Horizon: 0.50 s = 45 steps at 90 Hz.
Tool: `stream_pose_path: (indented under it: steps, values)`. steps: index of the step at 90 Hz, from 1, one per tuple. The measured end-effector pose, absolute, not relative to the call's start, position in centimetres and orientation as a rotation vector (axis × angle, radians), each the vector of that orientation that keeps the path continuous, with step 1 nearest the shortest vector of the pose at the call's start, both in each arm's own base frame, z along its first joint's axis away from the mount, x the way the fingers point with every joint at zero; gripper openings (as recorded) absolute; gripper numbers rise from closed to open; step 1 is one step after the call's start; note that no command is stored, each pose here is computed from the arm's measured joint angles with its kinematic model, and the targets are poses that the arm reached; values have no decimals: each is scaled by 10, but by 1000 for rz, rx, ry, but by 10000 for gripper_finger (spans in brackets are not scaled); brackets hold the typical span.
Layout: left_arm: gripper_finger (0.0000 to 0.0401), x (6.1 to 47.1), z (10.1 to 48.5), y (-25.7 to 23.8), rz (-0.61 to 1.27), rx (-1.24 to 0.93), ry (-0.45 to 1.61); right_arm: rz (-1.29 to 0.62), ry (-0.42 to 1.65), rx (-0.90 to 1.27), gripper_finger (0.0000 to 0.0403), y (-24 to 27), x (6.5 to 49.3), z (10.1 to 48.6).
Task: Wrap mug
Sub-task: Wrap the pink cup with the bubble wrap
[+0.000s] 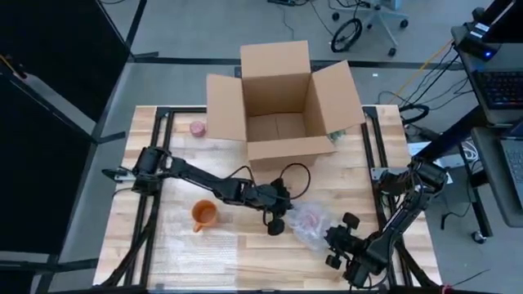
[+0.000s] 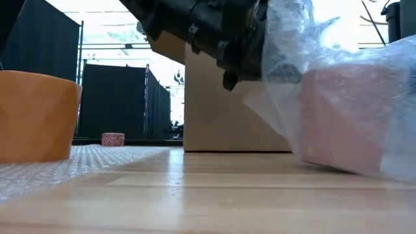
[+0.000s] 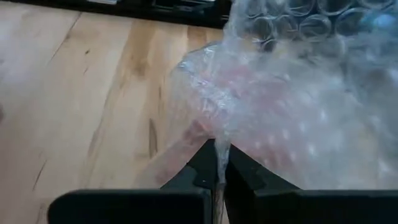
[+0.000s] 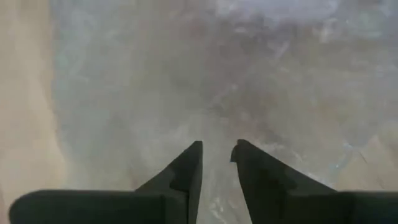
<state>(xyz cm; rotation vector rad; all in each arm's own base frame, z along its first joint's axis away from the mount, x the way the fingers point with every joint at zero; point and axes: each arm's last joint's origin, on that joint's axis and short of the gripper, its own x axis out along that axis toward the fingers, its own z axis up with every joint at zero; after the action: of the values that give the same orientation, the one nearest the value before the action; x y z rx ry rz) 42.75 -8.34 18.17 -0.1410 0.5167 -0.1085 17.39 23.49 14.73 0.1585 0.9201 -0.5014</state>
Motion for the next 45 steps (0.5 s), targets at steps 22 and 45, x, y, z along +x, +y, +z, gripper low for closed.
stream_pose_path:
  steps: [22,45]
  values:
    - [8,425,178,-81,-107,-131,568,-506,927,148,82,234,173,147]
    - [101,424,181,-80,-192,-131,585,-519,922,135,82,232,174,147]
